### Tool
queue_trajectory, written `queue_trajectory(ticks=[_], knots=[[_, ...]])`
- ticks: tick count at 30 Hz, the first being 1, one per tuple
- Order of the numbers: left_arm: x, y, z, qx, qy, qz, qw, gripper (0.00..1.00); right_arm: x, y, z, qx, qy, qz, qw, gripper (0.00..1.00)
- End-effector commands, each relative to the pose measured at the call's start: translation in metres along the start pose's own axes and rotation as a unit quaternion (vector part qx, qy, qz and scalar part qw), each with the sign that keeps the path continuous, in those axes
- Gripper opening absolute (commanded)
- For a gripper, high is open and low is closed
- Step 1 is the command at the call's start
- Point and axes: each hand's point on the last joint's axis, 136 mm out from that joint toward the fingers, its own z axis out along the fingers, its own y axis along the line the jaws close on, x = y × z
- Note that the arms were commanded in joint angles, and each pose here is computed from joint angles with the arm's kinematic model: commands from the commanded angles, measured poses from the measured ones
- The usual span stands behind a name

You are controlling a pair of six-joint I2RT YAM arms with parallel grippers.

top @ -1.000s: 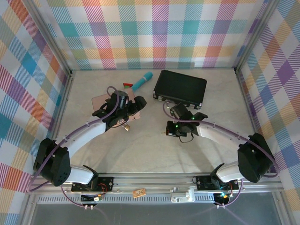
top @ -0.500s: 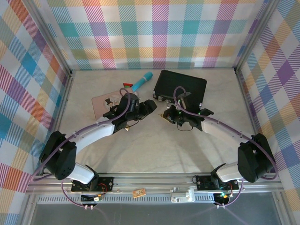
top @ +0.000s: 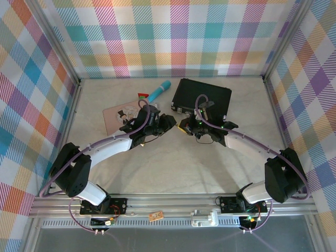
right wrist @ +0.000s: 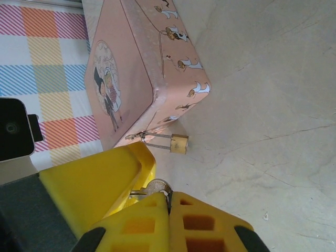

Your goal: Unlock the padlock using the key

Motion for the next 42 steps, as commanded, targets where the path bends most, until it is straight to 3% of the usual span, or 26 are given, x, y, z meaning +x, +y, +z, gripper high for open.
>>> queue_trajectory(ticks=[1, 3, 4, 7, 10, 18, 23, 32, 37, 42], knots=[[0.002, -0.012, 0.004, 0.012, 0.004, 0.002, 1.000, 0.10, -0.004, 0.006, 0.002, -0.020, 0.000, 0.002, 1.000, 0.00], [0.000, -0.013, 0.005, 0.012, 0.001, 0.006, 1.000, 0.00, -0.004, 0.009, 0.002, -0.027, 0.003, -0.001, 1.000, 0.00], [-0.001, -0.012, 0.005, 0.009, -0.001, 0.010, 1.000, 0.00, -0.004, 0.011, 0.002, -0.033, 0.005, -0.008, 0.999, 0.00], [-0.009, -0.014, 0.002, 0.002, -0.012, 0.041, 0.999, 0.00, -0.011, 0.023, -0.011, -0.054, -0.001, -0.049, 0.997, 0.26], [-0.017, -0.024, -0.002, 0.014, -0.009, 0.097, 0.995, 0.00, -0.023, 0.027, -0.028, -0.067, -0.011, -0.091, 0.994, 0.35], [-0.012, -0.066, -0.013, 0.135, 0.071, 0.181, 0.972, 0.00, -0.012, 0.058, -0.054, -0.171, 0.054, -0.242, 0.953, 0.34], [-0.003, -0.070, -0.018, 0.149, 0.096, 0.196, 0.964, 0.00, -0.002, 0.067, -0.060, -0.206, 0.071, -0.279, 0.935, 0.31], [-0.001, -0.070, -0.022, 0.151, 0.095, 0.191, 0.965, 0.00, 0.000, 0.056, -0.051, -0.205, 0.081, -0.274, 0.936, 0.26], [-0.001, -0.071, -0.024, 0.154, 0.093, 0.185, 0.966, 0.00, -0.007, 0.044, -0.048, -0.171, 0.057, -0.279, 0.943, 0.34], [0.000, -0.069, -0.026, 0.152, 0.091, 0.186, 0.967, 0.00, -0.009, 0.038, -0.050, -0.160, 0.043, -0.281, 0.945, 0.35]])
